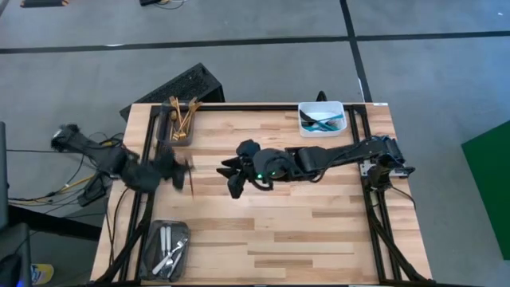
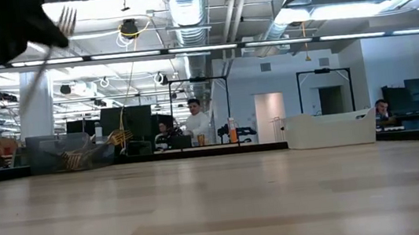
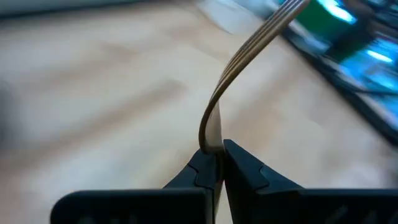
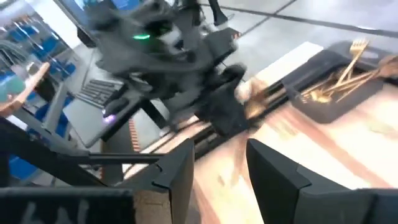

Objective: Sort silverware by color (type)
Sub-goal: Put the gold fork into the top black bin

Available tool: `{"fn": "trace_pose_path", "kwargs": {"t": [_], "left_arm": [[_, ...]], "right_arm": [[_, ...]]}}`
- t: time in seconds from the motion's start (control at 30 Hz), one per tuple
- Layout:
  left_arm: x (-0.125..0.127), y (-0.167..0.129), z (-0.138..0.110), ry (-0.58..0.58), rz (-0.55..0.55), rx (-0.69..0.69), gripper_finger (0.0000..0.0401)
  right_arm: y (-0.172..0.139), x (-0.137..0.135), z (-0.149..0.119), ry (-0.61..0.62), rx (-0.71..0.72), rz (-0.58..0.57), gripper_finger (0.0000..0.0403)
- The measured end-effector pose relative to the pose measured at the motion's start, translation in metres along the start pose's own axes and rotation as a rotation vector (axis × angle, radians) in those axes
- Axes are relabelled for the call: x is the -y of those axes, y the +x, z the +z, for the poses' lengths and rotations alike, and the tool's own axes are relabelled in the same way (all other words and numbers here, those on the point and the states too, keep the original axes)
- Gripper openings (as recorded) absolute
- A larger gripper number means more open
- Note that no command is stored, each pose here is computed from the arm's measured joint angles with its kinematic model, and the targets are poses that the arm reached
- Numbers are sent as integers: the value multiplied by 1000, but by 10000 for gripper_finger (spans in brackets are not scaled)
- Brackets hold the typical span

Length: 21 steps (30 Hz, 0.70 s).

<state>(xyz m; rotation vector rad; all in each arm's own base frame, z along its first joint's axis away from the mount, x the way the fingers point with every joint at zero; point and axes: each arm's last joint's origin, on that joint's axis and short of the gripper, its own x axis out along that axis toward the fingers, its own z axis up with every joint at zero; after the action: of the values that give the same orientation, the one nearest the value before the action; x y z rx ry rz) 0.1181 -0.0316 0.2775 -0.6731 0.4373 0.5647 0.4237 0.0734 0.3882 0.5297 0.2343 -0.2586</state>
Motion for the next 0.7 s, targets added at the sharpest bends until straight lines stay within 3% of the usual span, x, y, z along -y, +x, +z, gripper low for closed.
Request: {"fn": "trace_pose_path", "kwargs": {"t": [0.13,0.23,0.4,0.6,0.7], "left_arm": [[-40,-1,27,-50,255,114,1],[-58,-1,41,-68,359,138,1],[-75,18,66,-69,406,111,0],[-103,52,94,-66,506,92,0],[-115,62,106,-98,498,112,0]], "right_arm": [[-19,12,8,-98,-40,-124,170],[-27,27,19,-207,-50,-227,170],[-29,63,51,-275,-34,-298,170],[-25,114,82,-255,-98,-241,170],[-25,133,90,-254,-144,-212,170]]}}
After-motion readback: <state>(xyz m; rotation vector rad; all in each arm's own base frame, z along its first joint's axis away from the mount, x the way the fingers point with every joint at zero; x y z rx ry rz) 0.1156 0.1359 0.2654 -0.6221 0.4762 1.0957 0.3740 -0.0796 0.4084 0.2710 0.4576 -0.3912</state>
